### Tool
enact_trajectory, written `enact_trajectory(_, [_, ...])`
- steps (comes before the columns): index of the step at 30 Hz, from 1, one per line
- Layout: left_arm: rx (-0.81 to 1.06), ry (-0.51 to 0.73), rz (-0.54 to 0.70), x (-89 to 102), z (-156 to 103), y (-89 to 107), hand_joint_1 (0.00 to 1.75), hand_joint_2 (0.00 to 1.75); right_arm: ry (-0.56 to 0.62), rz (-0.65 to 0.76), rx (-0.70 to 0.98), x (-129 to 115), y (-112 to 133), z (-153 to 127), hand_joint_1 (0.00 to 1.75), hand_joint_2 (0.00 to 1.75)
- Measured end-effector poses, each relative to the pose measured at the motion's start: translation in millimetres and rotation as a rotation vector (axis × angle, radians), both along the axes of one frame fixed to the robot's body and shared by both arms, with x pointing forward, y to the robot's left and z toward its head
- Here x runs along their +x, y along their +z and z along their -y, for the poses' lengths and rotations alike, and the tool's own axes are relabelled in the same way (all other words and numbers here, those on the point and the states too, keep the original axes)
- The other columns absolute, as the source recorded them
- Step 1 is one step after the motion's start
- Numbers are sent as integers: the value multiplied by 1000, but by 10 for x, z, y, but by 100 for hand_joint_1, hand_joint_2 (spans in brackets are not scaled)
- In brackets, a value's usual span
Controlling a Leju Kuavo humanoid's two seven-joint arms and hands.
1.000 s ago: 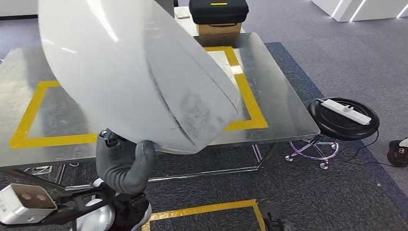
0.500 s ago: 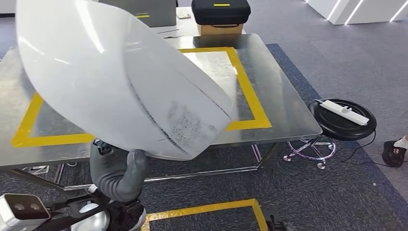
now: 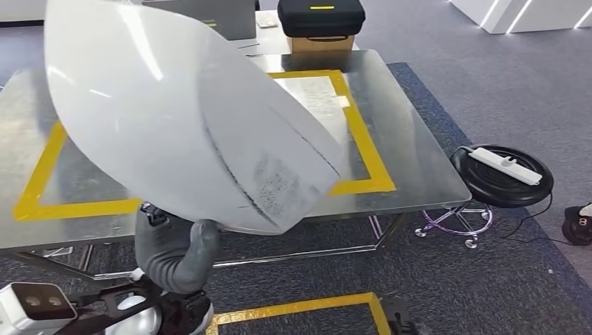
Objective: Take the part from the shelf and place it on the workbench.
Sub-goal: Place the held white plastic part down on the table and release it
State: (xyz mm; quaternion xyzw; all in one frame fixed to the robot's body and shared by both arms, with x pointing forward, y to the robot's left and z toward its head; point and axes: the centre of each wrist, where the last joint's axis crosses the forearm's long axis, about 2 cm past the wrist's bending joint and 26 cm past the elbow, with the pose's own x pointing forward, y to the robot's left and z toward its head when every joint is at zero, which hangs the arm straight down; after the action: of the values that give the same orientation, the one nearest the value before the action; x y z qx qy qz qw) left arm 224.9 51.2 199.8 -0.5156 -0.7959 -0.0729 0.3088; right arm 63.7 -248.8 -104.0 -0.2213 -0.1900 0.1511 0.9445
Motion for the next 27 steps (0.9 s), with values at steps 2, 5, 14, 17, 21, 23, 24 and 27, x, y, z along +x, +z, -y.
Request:
enact_trajectory(2, [4,0,1,3,0,4,175,175,-2,1,-1,4,0,4,0,0])
enact_trajectory(5, [12,-2,-2,3,-3,-1,175,175,-2,1,-1,8,1,5,0,0])
enact_trajectory(14, [15,-3,-3,1,-4,-5,175,175,-5,-1,-2,3,0,10,0,0])
enact_trajectory(17, [15,-9,-2,2,2,4,175,175,-4,0,-2,7,0,10,0,0])
enact_trajectory(21, [17,-23,0,0,12,11,175,175,-3,-2,-2,13,1,9,0,0])
enact_trajectory(23, [20,-30,-2,-3,14,9,175,175,-3,-4,-2,12,1,9,0,0])
enact_trajectory(24, [20,-34,-2,-4,15,9,175,175,-3,-5,-2,12,1,9,0,0])
enact_trajectory(27, [20,-41,-2,-6,19,13,175,175,-2,-4,-2,22,3,8,0,0])
